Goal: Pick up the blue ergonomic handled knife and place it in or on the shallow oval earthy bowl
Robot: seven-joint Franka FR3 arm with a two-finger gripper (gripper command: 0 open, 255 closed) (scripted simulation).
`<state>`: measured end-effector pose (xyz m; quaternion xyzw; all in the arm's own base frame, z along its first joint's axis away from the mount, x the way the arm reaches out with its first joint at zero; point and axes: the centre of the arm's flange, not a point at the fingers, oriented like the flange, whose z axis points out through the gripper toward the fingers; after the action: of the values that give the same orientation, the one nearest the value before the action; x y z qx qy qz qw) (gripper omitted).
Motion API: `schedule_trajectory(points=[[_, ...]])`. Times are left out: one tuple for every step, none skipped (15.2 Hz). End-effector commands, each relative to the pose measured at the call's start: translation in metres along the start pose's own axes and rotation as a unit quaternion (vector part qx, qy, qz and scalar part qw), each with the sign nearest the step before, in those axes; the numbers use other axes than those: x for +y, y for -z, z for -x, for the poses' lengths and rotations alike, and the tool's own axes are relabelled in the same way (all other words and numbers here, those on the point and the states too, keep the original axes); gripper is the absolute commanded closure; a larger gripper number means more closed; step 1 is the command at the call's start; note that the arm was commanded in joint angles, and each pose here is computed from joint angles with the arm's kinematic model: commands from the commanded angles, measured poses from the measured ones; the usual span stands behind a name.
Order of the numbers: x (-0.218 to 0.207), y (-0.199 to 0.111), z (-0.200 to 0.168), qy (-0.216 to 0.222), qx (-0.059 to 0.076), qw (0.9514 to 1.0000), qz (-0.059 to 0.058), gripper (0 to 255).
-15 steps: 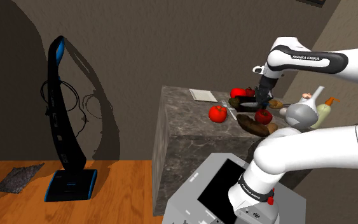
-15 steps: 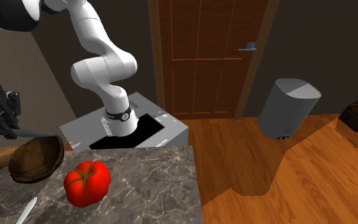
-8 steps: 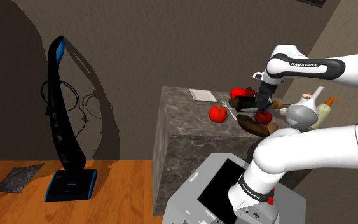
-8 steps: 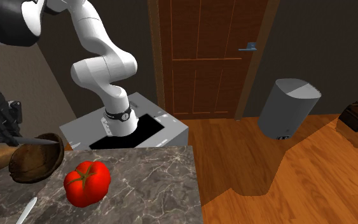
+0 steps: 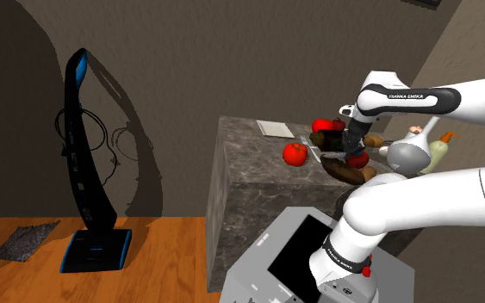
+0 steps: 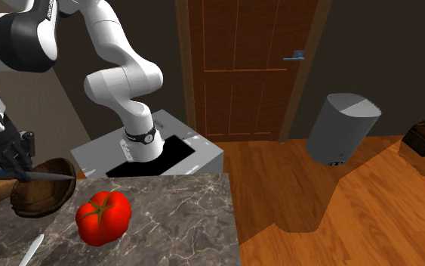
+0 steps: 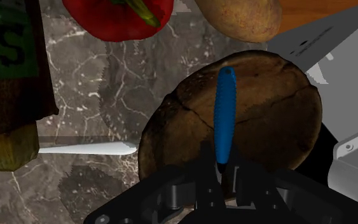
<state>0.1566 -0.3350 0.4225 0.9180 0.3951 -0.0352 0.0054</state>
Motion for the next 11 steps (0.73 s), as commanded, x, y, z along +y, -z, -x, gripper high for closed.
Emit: schedule_trajectory(points=[[0.0001,-0.0008,-0.0002,0.0,0.0,1.0,0.0,255],[0.0001,-0.0008,-0.0002,0.0,0.0,1.0,0.0,255],[0.0001,-0.0008,-0.0002,0.0,0.0,1.0,0.0,255],[0.0001,-0.0008,-0.0002,0.0,0.0,1.0,0.0,255],[0.0001,-0.0007,-0.0002,0.0,0.0,1.0,0.0,255],[0.0001,-0.0007,-0.0002,0.0,0.0,1.0,0.0,0],[0.0001,-0.0007,-0.0002,0.0,0.0,1.0,0.0,0],[0.0001,-0.0007,-0.0002,0.0,0.0,1.0,0.0,0],[0.0001,-0.0007,-0.0002,0.0,0.0,1.0,0.0,0],[0.0001,-0.0007,-0.0002,0.0,0.0,1.0,0.0,0],[0.0001,-0.0007,-0.0002,0.0,0.0,1.0,0.0,0]])
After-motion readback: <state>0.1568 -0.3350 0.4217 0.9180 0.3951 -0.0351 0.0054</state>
